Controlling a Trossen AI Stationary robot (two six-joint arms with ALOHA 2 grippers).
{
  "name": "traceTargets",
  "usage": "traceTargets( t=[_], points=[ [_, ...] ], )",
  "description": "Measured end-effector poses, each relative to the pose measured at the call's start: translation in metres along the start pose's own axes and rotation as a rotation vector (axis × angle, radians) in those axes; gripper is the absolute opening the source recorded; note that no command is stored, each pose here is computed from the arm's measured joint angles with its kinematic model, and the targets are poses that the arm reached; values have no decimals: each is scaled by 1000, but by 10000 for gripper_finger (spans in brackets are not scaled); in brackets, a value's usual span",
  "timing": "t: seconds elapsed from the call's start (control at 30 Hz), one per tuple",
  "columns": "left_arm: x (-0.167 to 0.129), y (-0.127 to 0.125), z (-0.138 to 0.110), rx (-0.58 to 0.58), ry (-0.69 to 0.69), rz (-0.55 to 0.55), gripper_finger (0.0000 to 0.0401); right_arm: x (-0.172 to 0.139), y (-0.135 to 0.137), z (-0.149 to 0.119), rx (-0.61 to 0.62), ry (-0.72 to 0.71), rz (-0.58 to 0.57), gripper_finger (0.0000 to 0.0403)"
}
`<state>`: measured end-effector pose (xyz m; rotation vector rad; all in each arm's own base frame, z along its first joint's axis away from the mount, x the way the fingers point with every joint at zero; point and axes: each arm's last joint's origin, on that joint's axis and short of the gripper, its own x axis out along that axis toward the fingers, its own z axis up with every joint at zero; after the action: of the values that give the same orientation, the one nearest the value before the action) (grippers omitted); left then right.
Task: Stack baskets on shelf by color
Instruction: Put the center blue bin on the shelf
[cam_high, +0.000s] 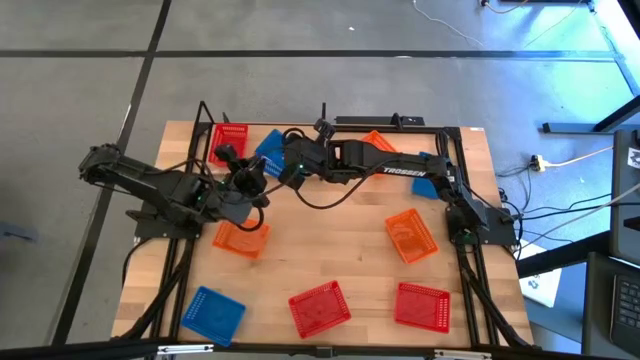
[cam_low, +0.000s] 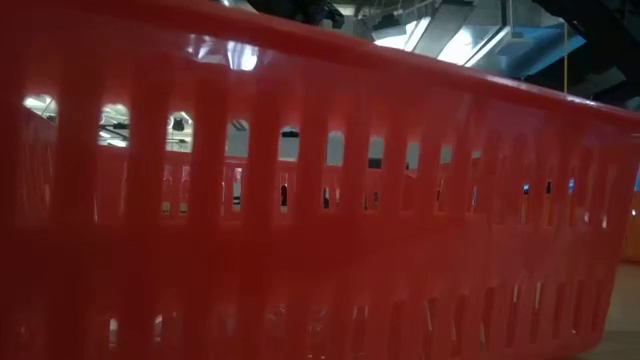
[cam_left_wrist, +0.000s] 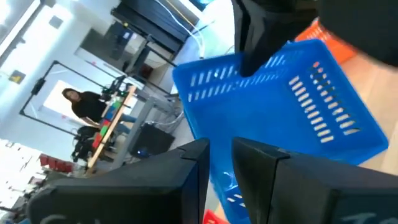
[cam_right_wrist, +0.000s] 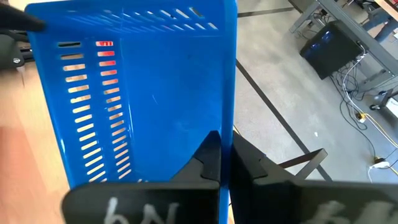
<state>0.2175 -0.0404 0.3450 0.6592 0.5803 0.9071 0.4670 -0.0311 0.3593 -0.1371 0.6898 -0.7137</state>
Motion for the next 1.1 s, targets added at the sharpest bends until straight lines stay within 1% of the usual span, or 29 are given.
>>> traceTargets(
  t=[0.27, 0.6, 0.73, 0.83, 0.9, 0.97, 1.03, 1.1],
  points=[
    [14, 6, -3, -12, 55, 51, 62, 0, 0, 0, -3, 0, 0, 2],
    [30, 11, -7, -28, 100, 24, 62, 0, 0, 1, -14, -8, 1, 2],
    [37, 14, -9, -36, 125, 34, 62, 0, 0, 1, -13, -8, 1, 2],
    [40, 16, -10, 1, 139, 44, 60, 0, 0, 1, -12, -8, 1, 2],
    [43, 17, -11, 30, 146, 43, 50, 0, 0, 1, -12, -9, 1, 2],
    [45, 17, -11, 47, 147, 15, 26, 0, 0, 1, -10, -8, 10, 2],
    [46, 17, -11, 29, 143, 2, 8, 0, 0, 1, -4, -6, 12, 2],
    [47, 18, -10, 18, 141, -4, 4, 0, 0, 1, -6, -5, 15, 5]
  ],
)
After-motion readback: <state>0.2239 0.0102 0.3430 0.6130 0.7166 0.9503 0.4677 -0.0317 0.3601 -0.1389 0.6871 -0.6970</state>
